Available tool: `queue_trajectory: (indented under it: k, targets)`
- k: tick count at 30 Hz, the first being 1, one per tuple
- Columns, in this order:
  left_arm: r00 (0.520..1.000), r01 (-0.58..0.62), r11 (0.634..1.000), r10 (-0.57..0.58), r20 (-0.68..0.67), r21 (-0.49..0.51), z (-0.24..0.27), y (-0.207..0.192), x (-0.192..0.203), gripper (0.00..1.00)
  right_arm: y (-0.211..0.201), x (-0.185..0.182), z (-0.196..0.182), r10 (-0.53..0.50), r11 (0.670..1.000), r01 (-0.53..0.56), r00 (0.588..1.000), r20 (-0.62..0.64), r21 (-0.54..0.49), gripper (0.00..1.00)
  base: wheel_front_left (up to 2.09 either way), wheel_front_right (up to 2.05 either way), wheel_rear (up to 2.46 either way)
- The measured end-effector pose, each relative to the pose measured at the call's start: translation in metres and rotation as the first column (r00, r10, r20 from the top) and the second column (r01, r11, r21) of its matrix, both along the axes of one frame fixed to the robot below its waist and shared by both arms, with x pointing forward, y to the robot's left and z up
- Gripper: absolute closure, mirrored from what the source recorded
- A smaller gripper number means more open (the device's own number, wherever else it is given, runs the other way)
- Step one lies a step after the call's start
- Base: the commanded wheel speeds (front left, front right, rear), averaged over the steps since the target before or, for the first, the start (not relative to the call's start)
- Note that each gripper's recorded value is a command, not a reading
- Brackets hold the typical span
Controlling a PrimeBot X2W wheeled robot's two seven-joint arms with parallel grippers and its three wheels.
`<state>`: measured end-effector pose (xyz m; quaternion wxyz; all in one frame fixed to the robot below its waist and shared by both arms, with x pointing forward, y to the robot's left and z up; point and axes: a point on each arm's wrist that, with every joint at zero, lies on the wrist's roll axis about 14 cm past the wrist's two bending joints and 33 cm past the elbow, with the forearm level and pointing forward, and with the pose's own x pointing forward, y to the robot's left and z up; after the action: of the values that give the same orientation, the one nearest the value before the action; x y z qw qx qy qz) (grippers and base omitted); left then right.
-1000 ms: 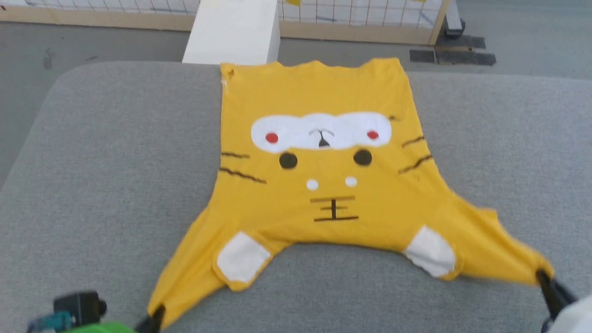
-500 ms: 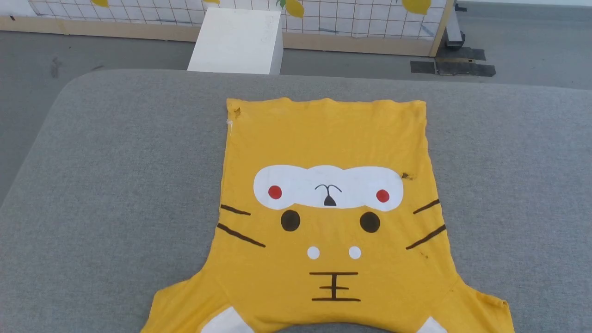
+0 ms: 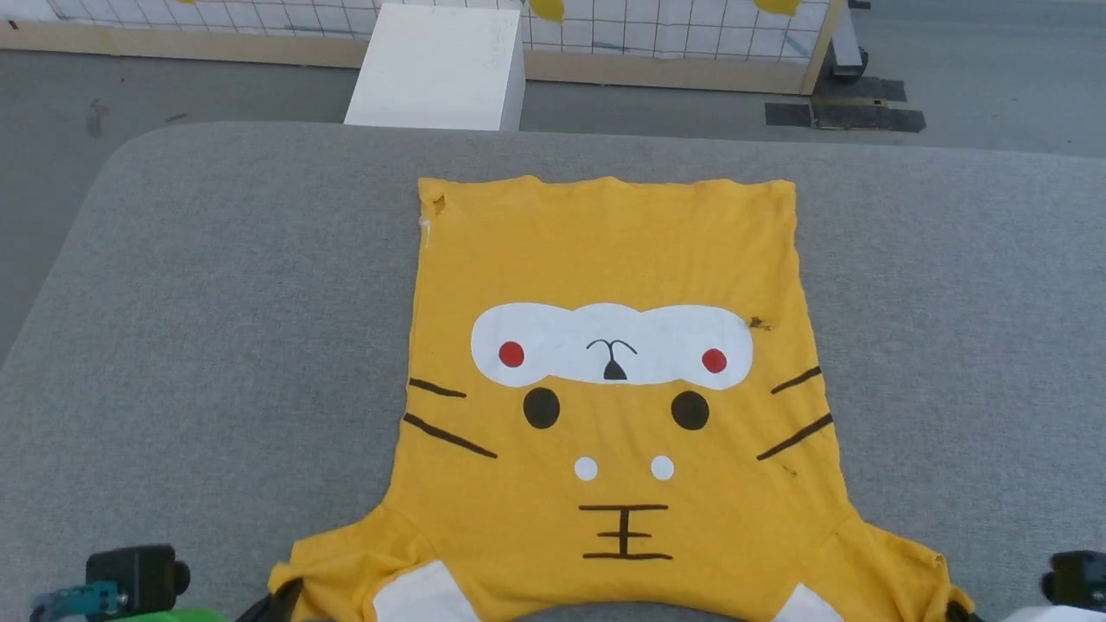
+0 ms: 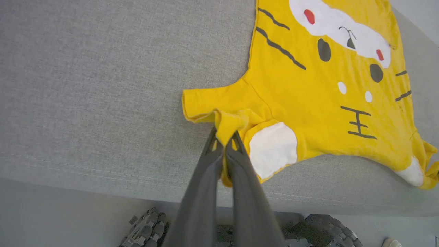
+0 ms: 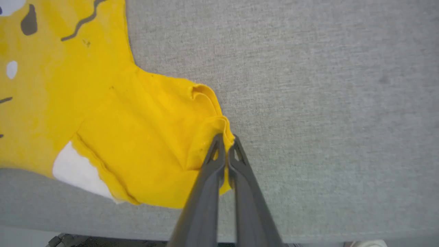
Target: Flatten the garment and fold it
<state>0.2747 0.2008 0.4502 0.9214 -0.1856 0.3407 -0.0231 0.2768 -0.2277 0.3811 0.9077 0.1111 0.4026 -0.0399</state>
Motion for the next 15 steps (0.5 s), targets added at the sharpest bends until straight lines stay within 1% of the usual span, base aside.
queue_trajectory:
  k: [5, 6, 7, 8, 9, 10, 12, 15]
  targets:
    - [0.999, 0.023, 1.0, -0.023, 0.045, 0.004, 0.01, -0.008, 0.009, 1.0, 0.009, 0.0, -0.024, 0.034, 0.999, -0.035, 0.997, -0.062, -0.013, 1.0, 0.0, 0.0, 0.0]
    - [0.998, 0.025, 1.0, -0.025, 0.05, 0.006, 0.011, -0.008, 0.01, 1.0, 0.008, 0.0, -0.025, 0.038, 0.999, -0.039, 0.997, -0.067, -0.022, 0.96, 0.0, 0.0, 0.0]
    - [0.998, 0.025, 1.0, -0.026, 0.053, 0.007, 0.012, -0.009, 0.011, 1.0, 0.008, 0.001, -0.028, 0.041, 0.999, -0.043, 0.997, -0.072, -0.027, 0.87, 0.0, 0.0, 0.0]
    - [0.998, 0.026, 1.0, -0.027, 0.055, 0.008, 0.012, -0.009, 0.011, 1.0, 0.008, 0.001, -0.029, 0.043, 0.998, -0.045, 0.996, -0.074, -0.032, 0.68, 0.0, 0.0, 0.0]
    - [0.998, 0.027, 1.0, -0.027, 0.055, 0.009, 0.012, -0.01, 0.011, 1.0, 0.007, 0.002, -0.029, 0.044, 0.998, -0.047, 0.996, -0.075, -0.036, 0.27, 0.0, 0.0, 0.0]
    - [0.998, 0.026, 1.0, -0.027, 0.056, 0.009, 0.012, -0.01, 0.01, 1.0, 0.005, 0.003, -0.028, 0.037, 0.999, -0.04, 0.997, -0.071, -0.037, 0.0, 0.0, 0.0, 0.0]
    - [0.998, 0.023, 1.0, -0.023, 0.056, 0.006, 0.012, -0.01, 0.009, 1.0, 0.002, 0.007, -0.023, 0.03, 0.999, -0.032, 0.998, -0.052, -0.044, 0.0, 0.0, 0.0, 0.0]
    - [0.998, 0.013, 1.0, -0.014, 0.065, 0.003, 0.014, -0.009, 0.007, 1.0, -0.002, 0.02, -0.004, 0.018, 0.999, -0.017, 1.0, 0.003, -0.041, 0.0, 0.0, 0.0, 0.0]
